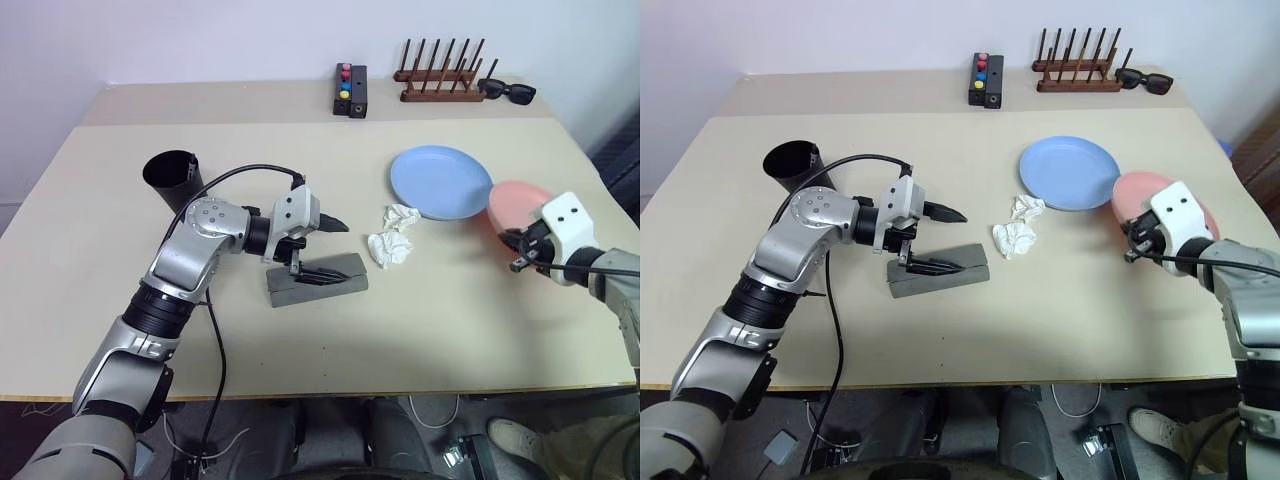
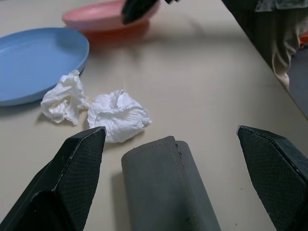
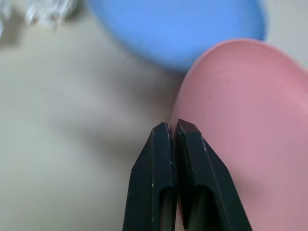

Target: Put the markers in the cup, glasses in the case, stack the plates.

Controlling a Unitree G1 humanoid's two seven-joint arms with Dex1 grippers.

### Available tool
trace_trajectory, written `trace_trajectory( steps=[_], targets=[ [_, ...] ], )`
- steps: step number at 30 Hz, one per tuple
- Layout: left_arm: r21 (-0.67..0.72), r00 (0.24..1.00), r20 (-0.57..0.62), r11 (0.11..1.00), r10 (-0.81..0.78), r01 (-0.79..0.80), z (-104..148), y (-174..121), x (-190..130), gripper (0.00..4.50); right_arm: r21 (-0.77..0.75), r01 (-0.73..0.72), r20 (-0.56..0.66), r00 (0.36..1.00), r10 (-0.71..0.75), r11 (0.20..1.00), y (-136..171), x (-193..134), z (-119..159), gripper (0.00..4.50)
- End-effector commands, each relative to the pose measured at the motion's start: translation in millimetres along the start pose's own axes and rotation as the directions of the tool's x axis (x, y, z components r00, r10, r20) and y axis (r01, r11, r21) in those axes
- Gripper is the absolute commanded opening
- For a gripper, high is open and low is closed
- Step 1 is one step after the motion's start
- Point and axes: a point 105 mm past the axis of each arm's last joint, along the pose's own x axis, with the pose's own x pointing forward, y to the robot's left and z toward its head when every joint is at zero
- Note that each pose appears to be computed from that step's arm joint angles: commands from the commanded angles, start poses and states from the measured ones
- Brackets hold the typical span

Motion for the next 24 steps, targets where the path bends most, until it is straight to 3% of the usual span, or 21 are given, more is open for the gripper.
trace_trajectory(
  steps=[1,13,24],
  targets=[
    [0.039,0.999,0.024,0.999,0.026,-0.027,10,2,-5,4.5,-0.087,0.06,0.071,0.996,-0.054,0.994,-15,-2,26,0.07],
    [0.032,0.998,0.016,0.997,0.068,-0.068,8,2,-11,4.5,-0.19,-0.069,0.205,0.973,0.108,0.979,16,38,66,0.07],
    [0.018,0.991,0.004,0.991,0.133,-0.133,8,1,-21,4.5,-0.219,-0.171,0.218,0.951,0.219,0.961,38,82,72,0.07]
  ],
)
